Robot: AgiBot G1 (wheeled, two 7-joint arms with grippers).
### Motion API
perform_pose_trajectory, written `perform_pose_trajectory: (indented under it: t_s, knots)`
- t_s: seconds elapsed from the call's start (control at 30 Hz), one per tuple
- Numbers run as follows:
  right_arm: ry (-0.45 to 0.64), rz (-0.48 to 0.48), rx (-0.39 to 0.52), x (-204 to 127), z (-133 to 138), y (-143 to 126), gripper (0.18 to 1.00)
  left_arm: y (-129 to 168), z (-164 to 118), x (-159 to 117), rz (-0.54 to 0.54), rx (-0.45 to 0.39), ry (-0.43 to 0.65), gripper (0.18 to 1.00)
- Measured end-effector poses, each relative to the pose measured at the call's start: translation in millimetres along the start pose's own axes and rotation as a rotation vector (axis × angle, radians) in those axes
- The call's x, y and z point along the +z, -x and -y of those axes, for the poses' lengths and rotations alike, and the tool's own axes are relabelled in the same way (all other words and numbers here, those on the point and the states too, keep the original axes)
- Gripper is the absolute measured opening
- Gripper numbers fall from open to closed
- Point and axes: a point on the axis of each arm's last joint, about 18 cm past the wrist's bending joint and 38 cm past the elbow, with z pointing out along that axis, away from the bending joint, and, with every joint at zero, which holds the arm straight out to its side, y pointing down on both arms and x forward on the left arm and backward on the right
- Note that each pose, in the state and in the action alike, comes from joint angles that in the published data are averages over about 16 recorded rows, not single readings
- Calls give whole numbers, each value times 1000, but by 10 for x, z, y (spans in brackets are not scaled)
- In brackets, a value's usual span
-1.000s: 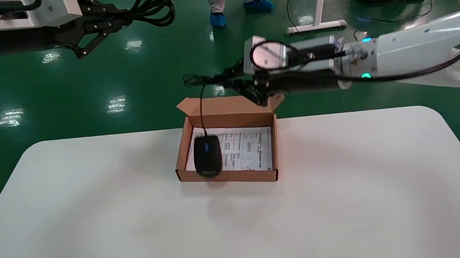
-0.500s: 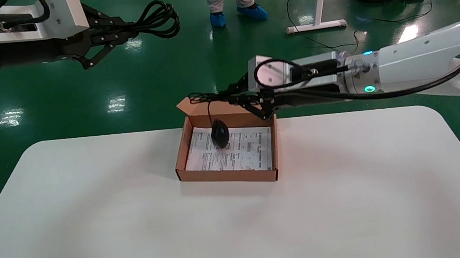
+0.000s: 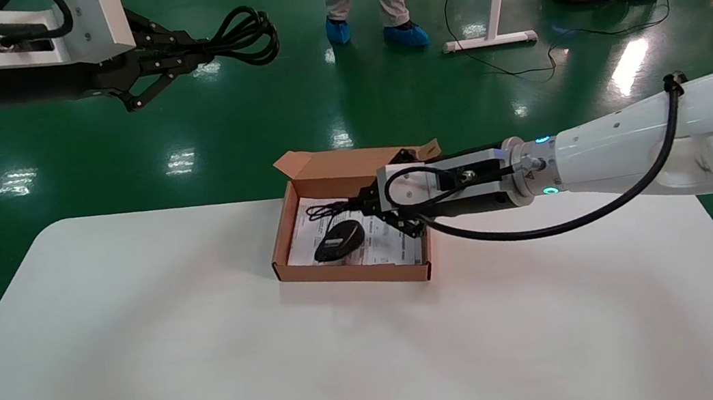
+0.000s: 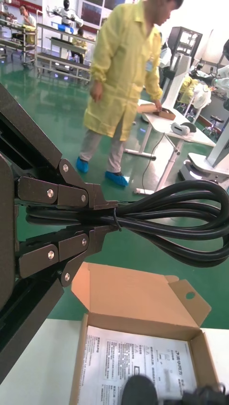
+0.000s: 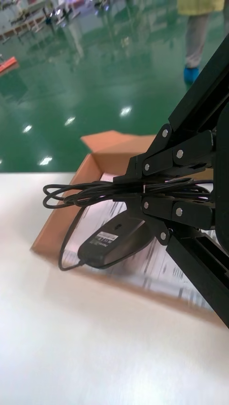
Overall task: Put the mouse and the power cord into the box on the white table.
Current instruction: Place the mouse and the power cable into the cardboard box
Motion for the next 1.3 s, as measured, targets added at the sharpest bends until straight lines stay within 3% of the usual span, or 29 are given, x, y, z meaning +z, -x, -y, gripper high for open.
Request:
perform_pose_trajectory:
  t_s: [0.4,0.97,1.3]
  knots:
    - [47,-85,-6,198,-2,-71,211,-6,2,-2,-11,4,5,229]
    - [41,-59,3,319,87,18,231,-98,13,58,-59,19,10,229]
    - [59,-85,13,228,64,-115,336,-297,28,338,-128,36,31,229]
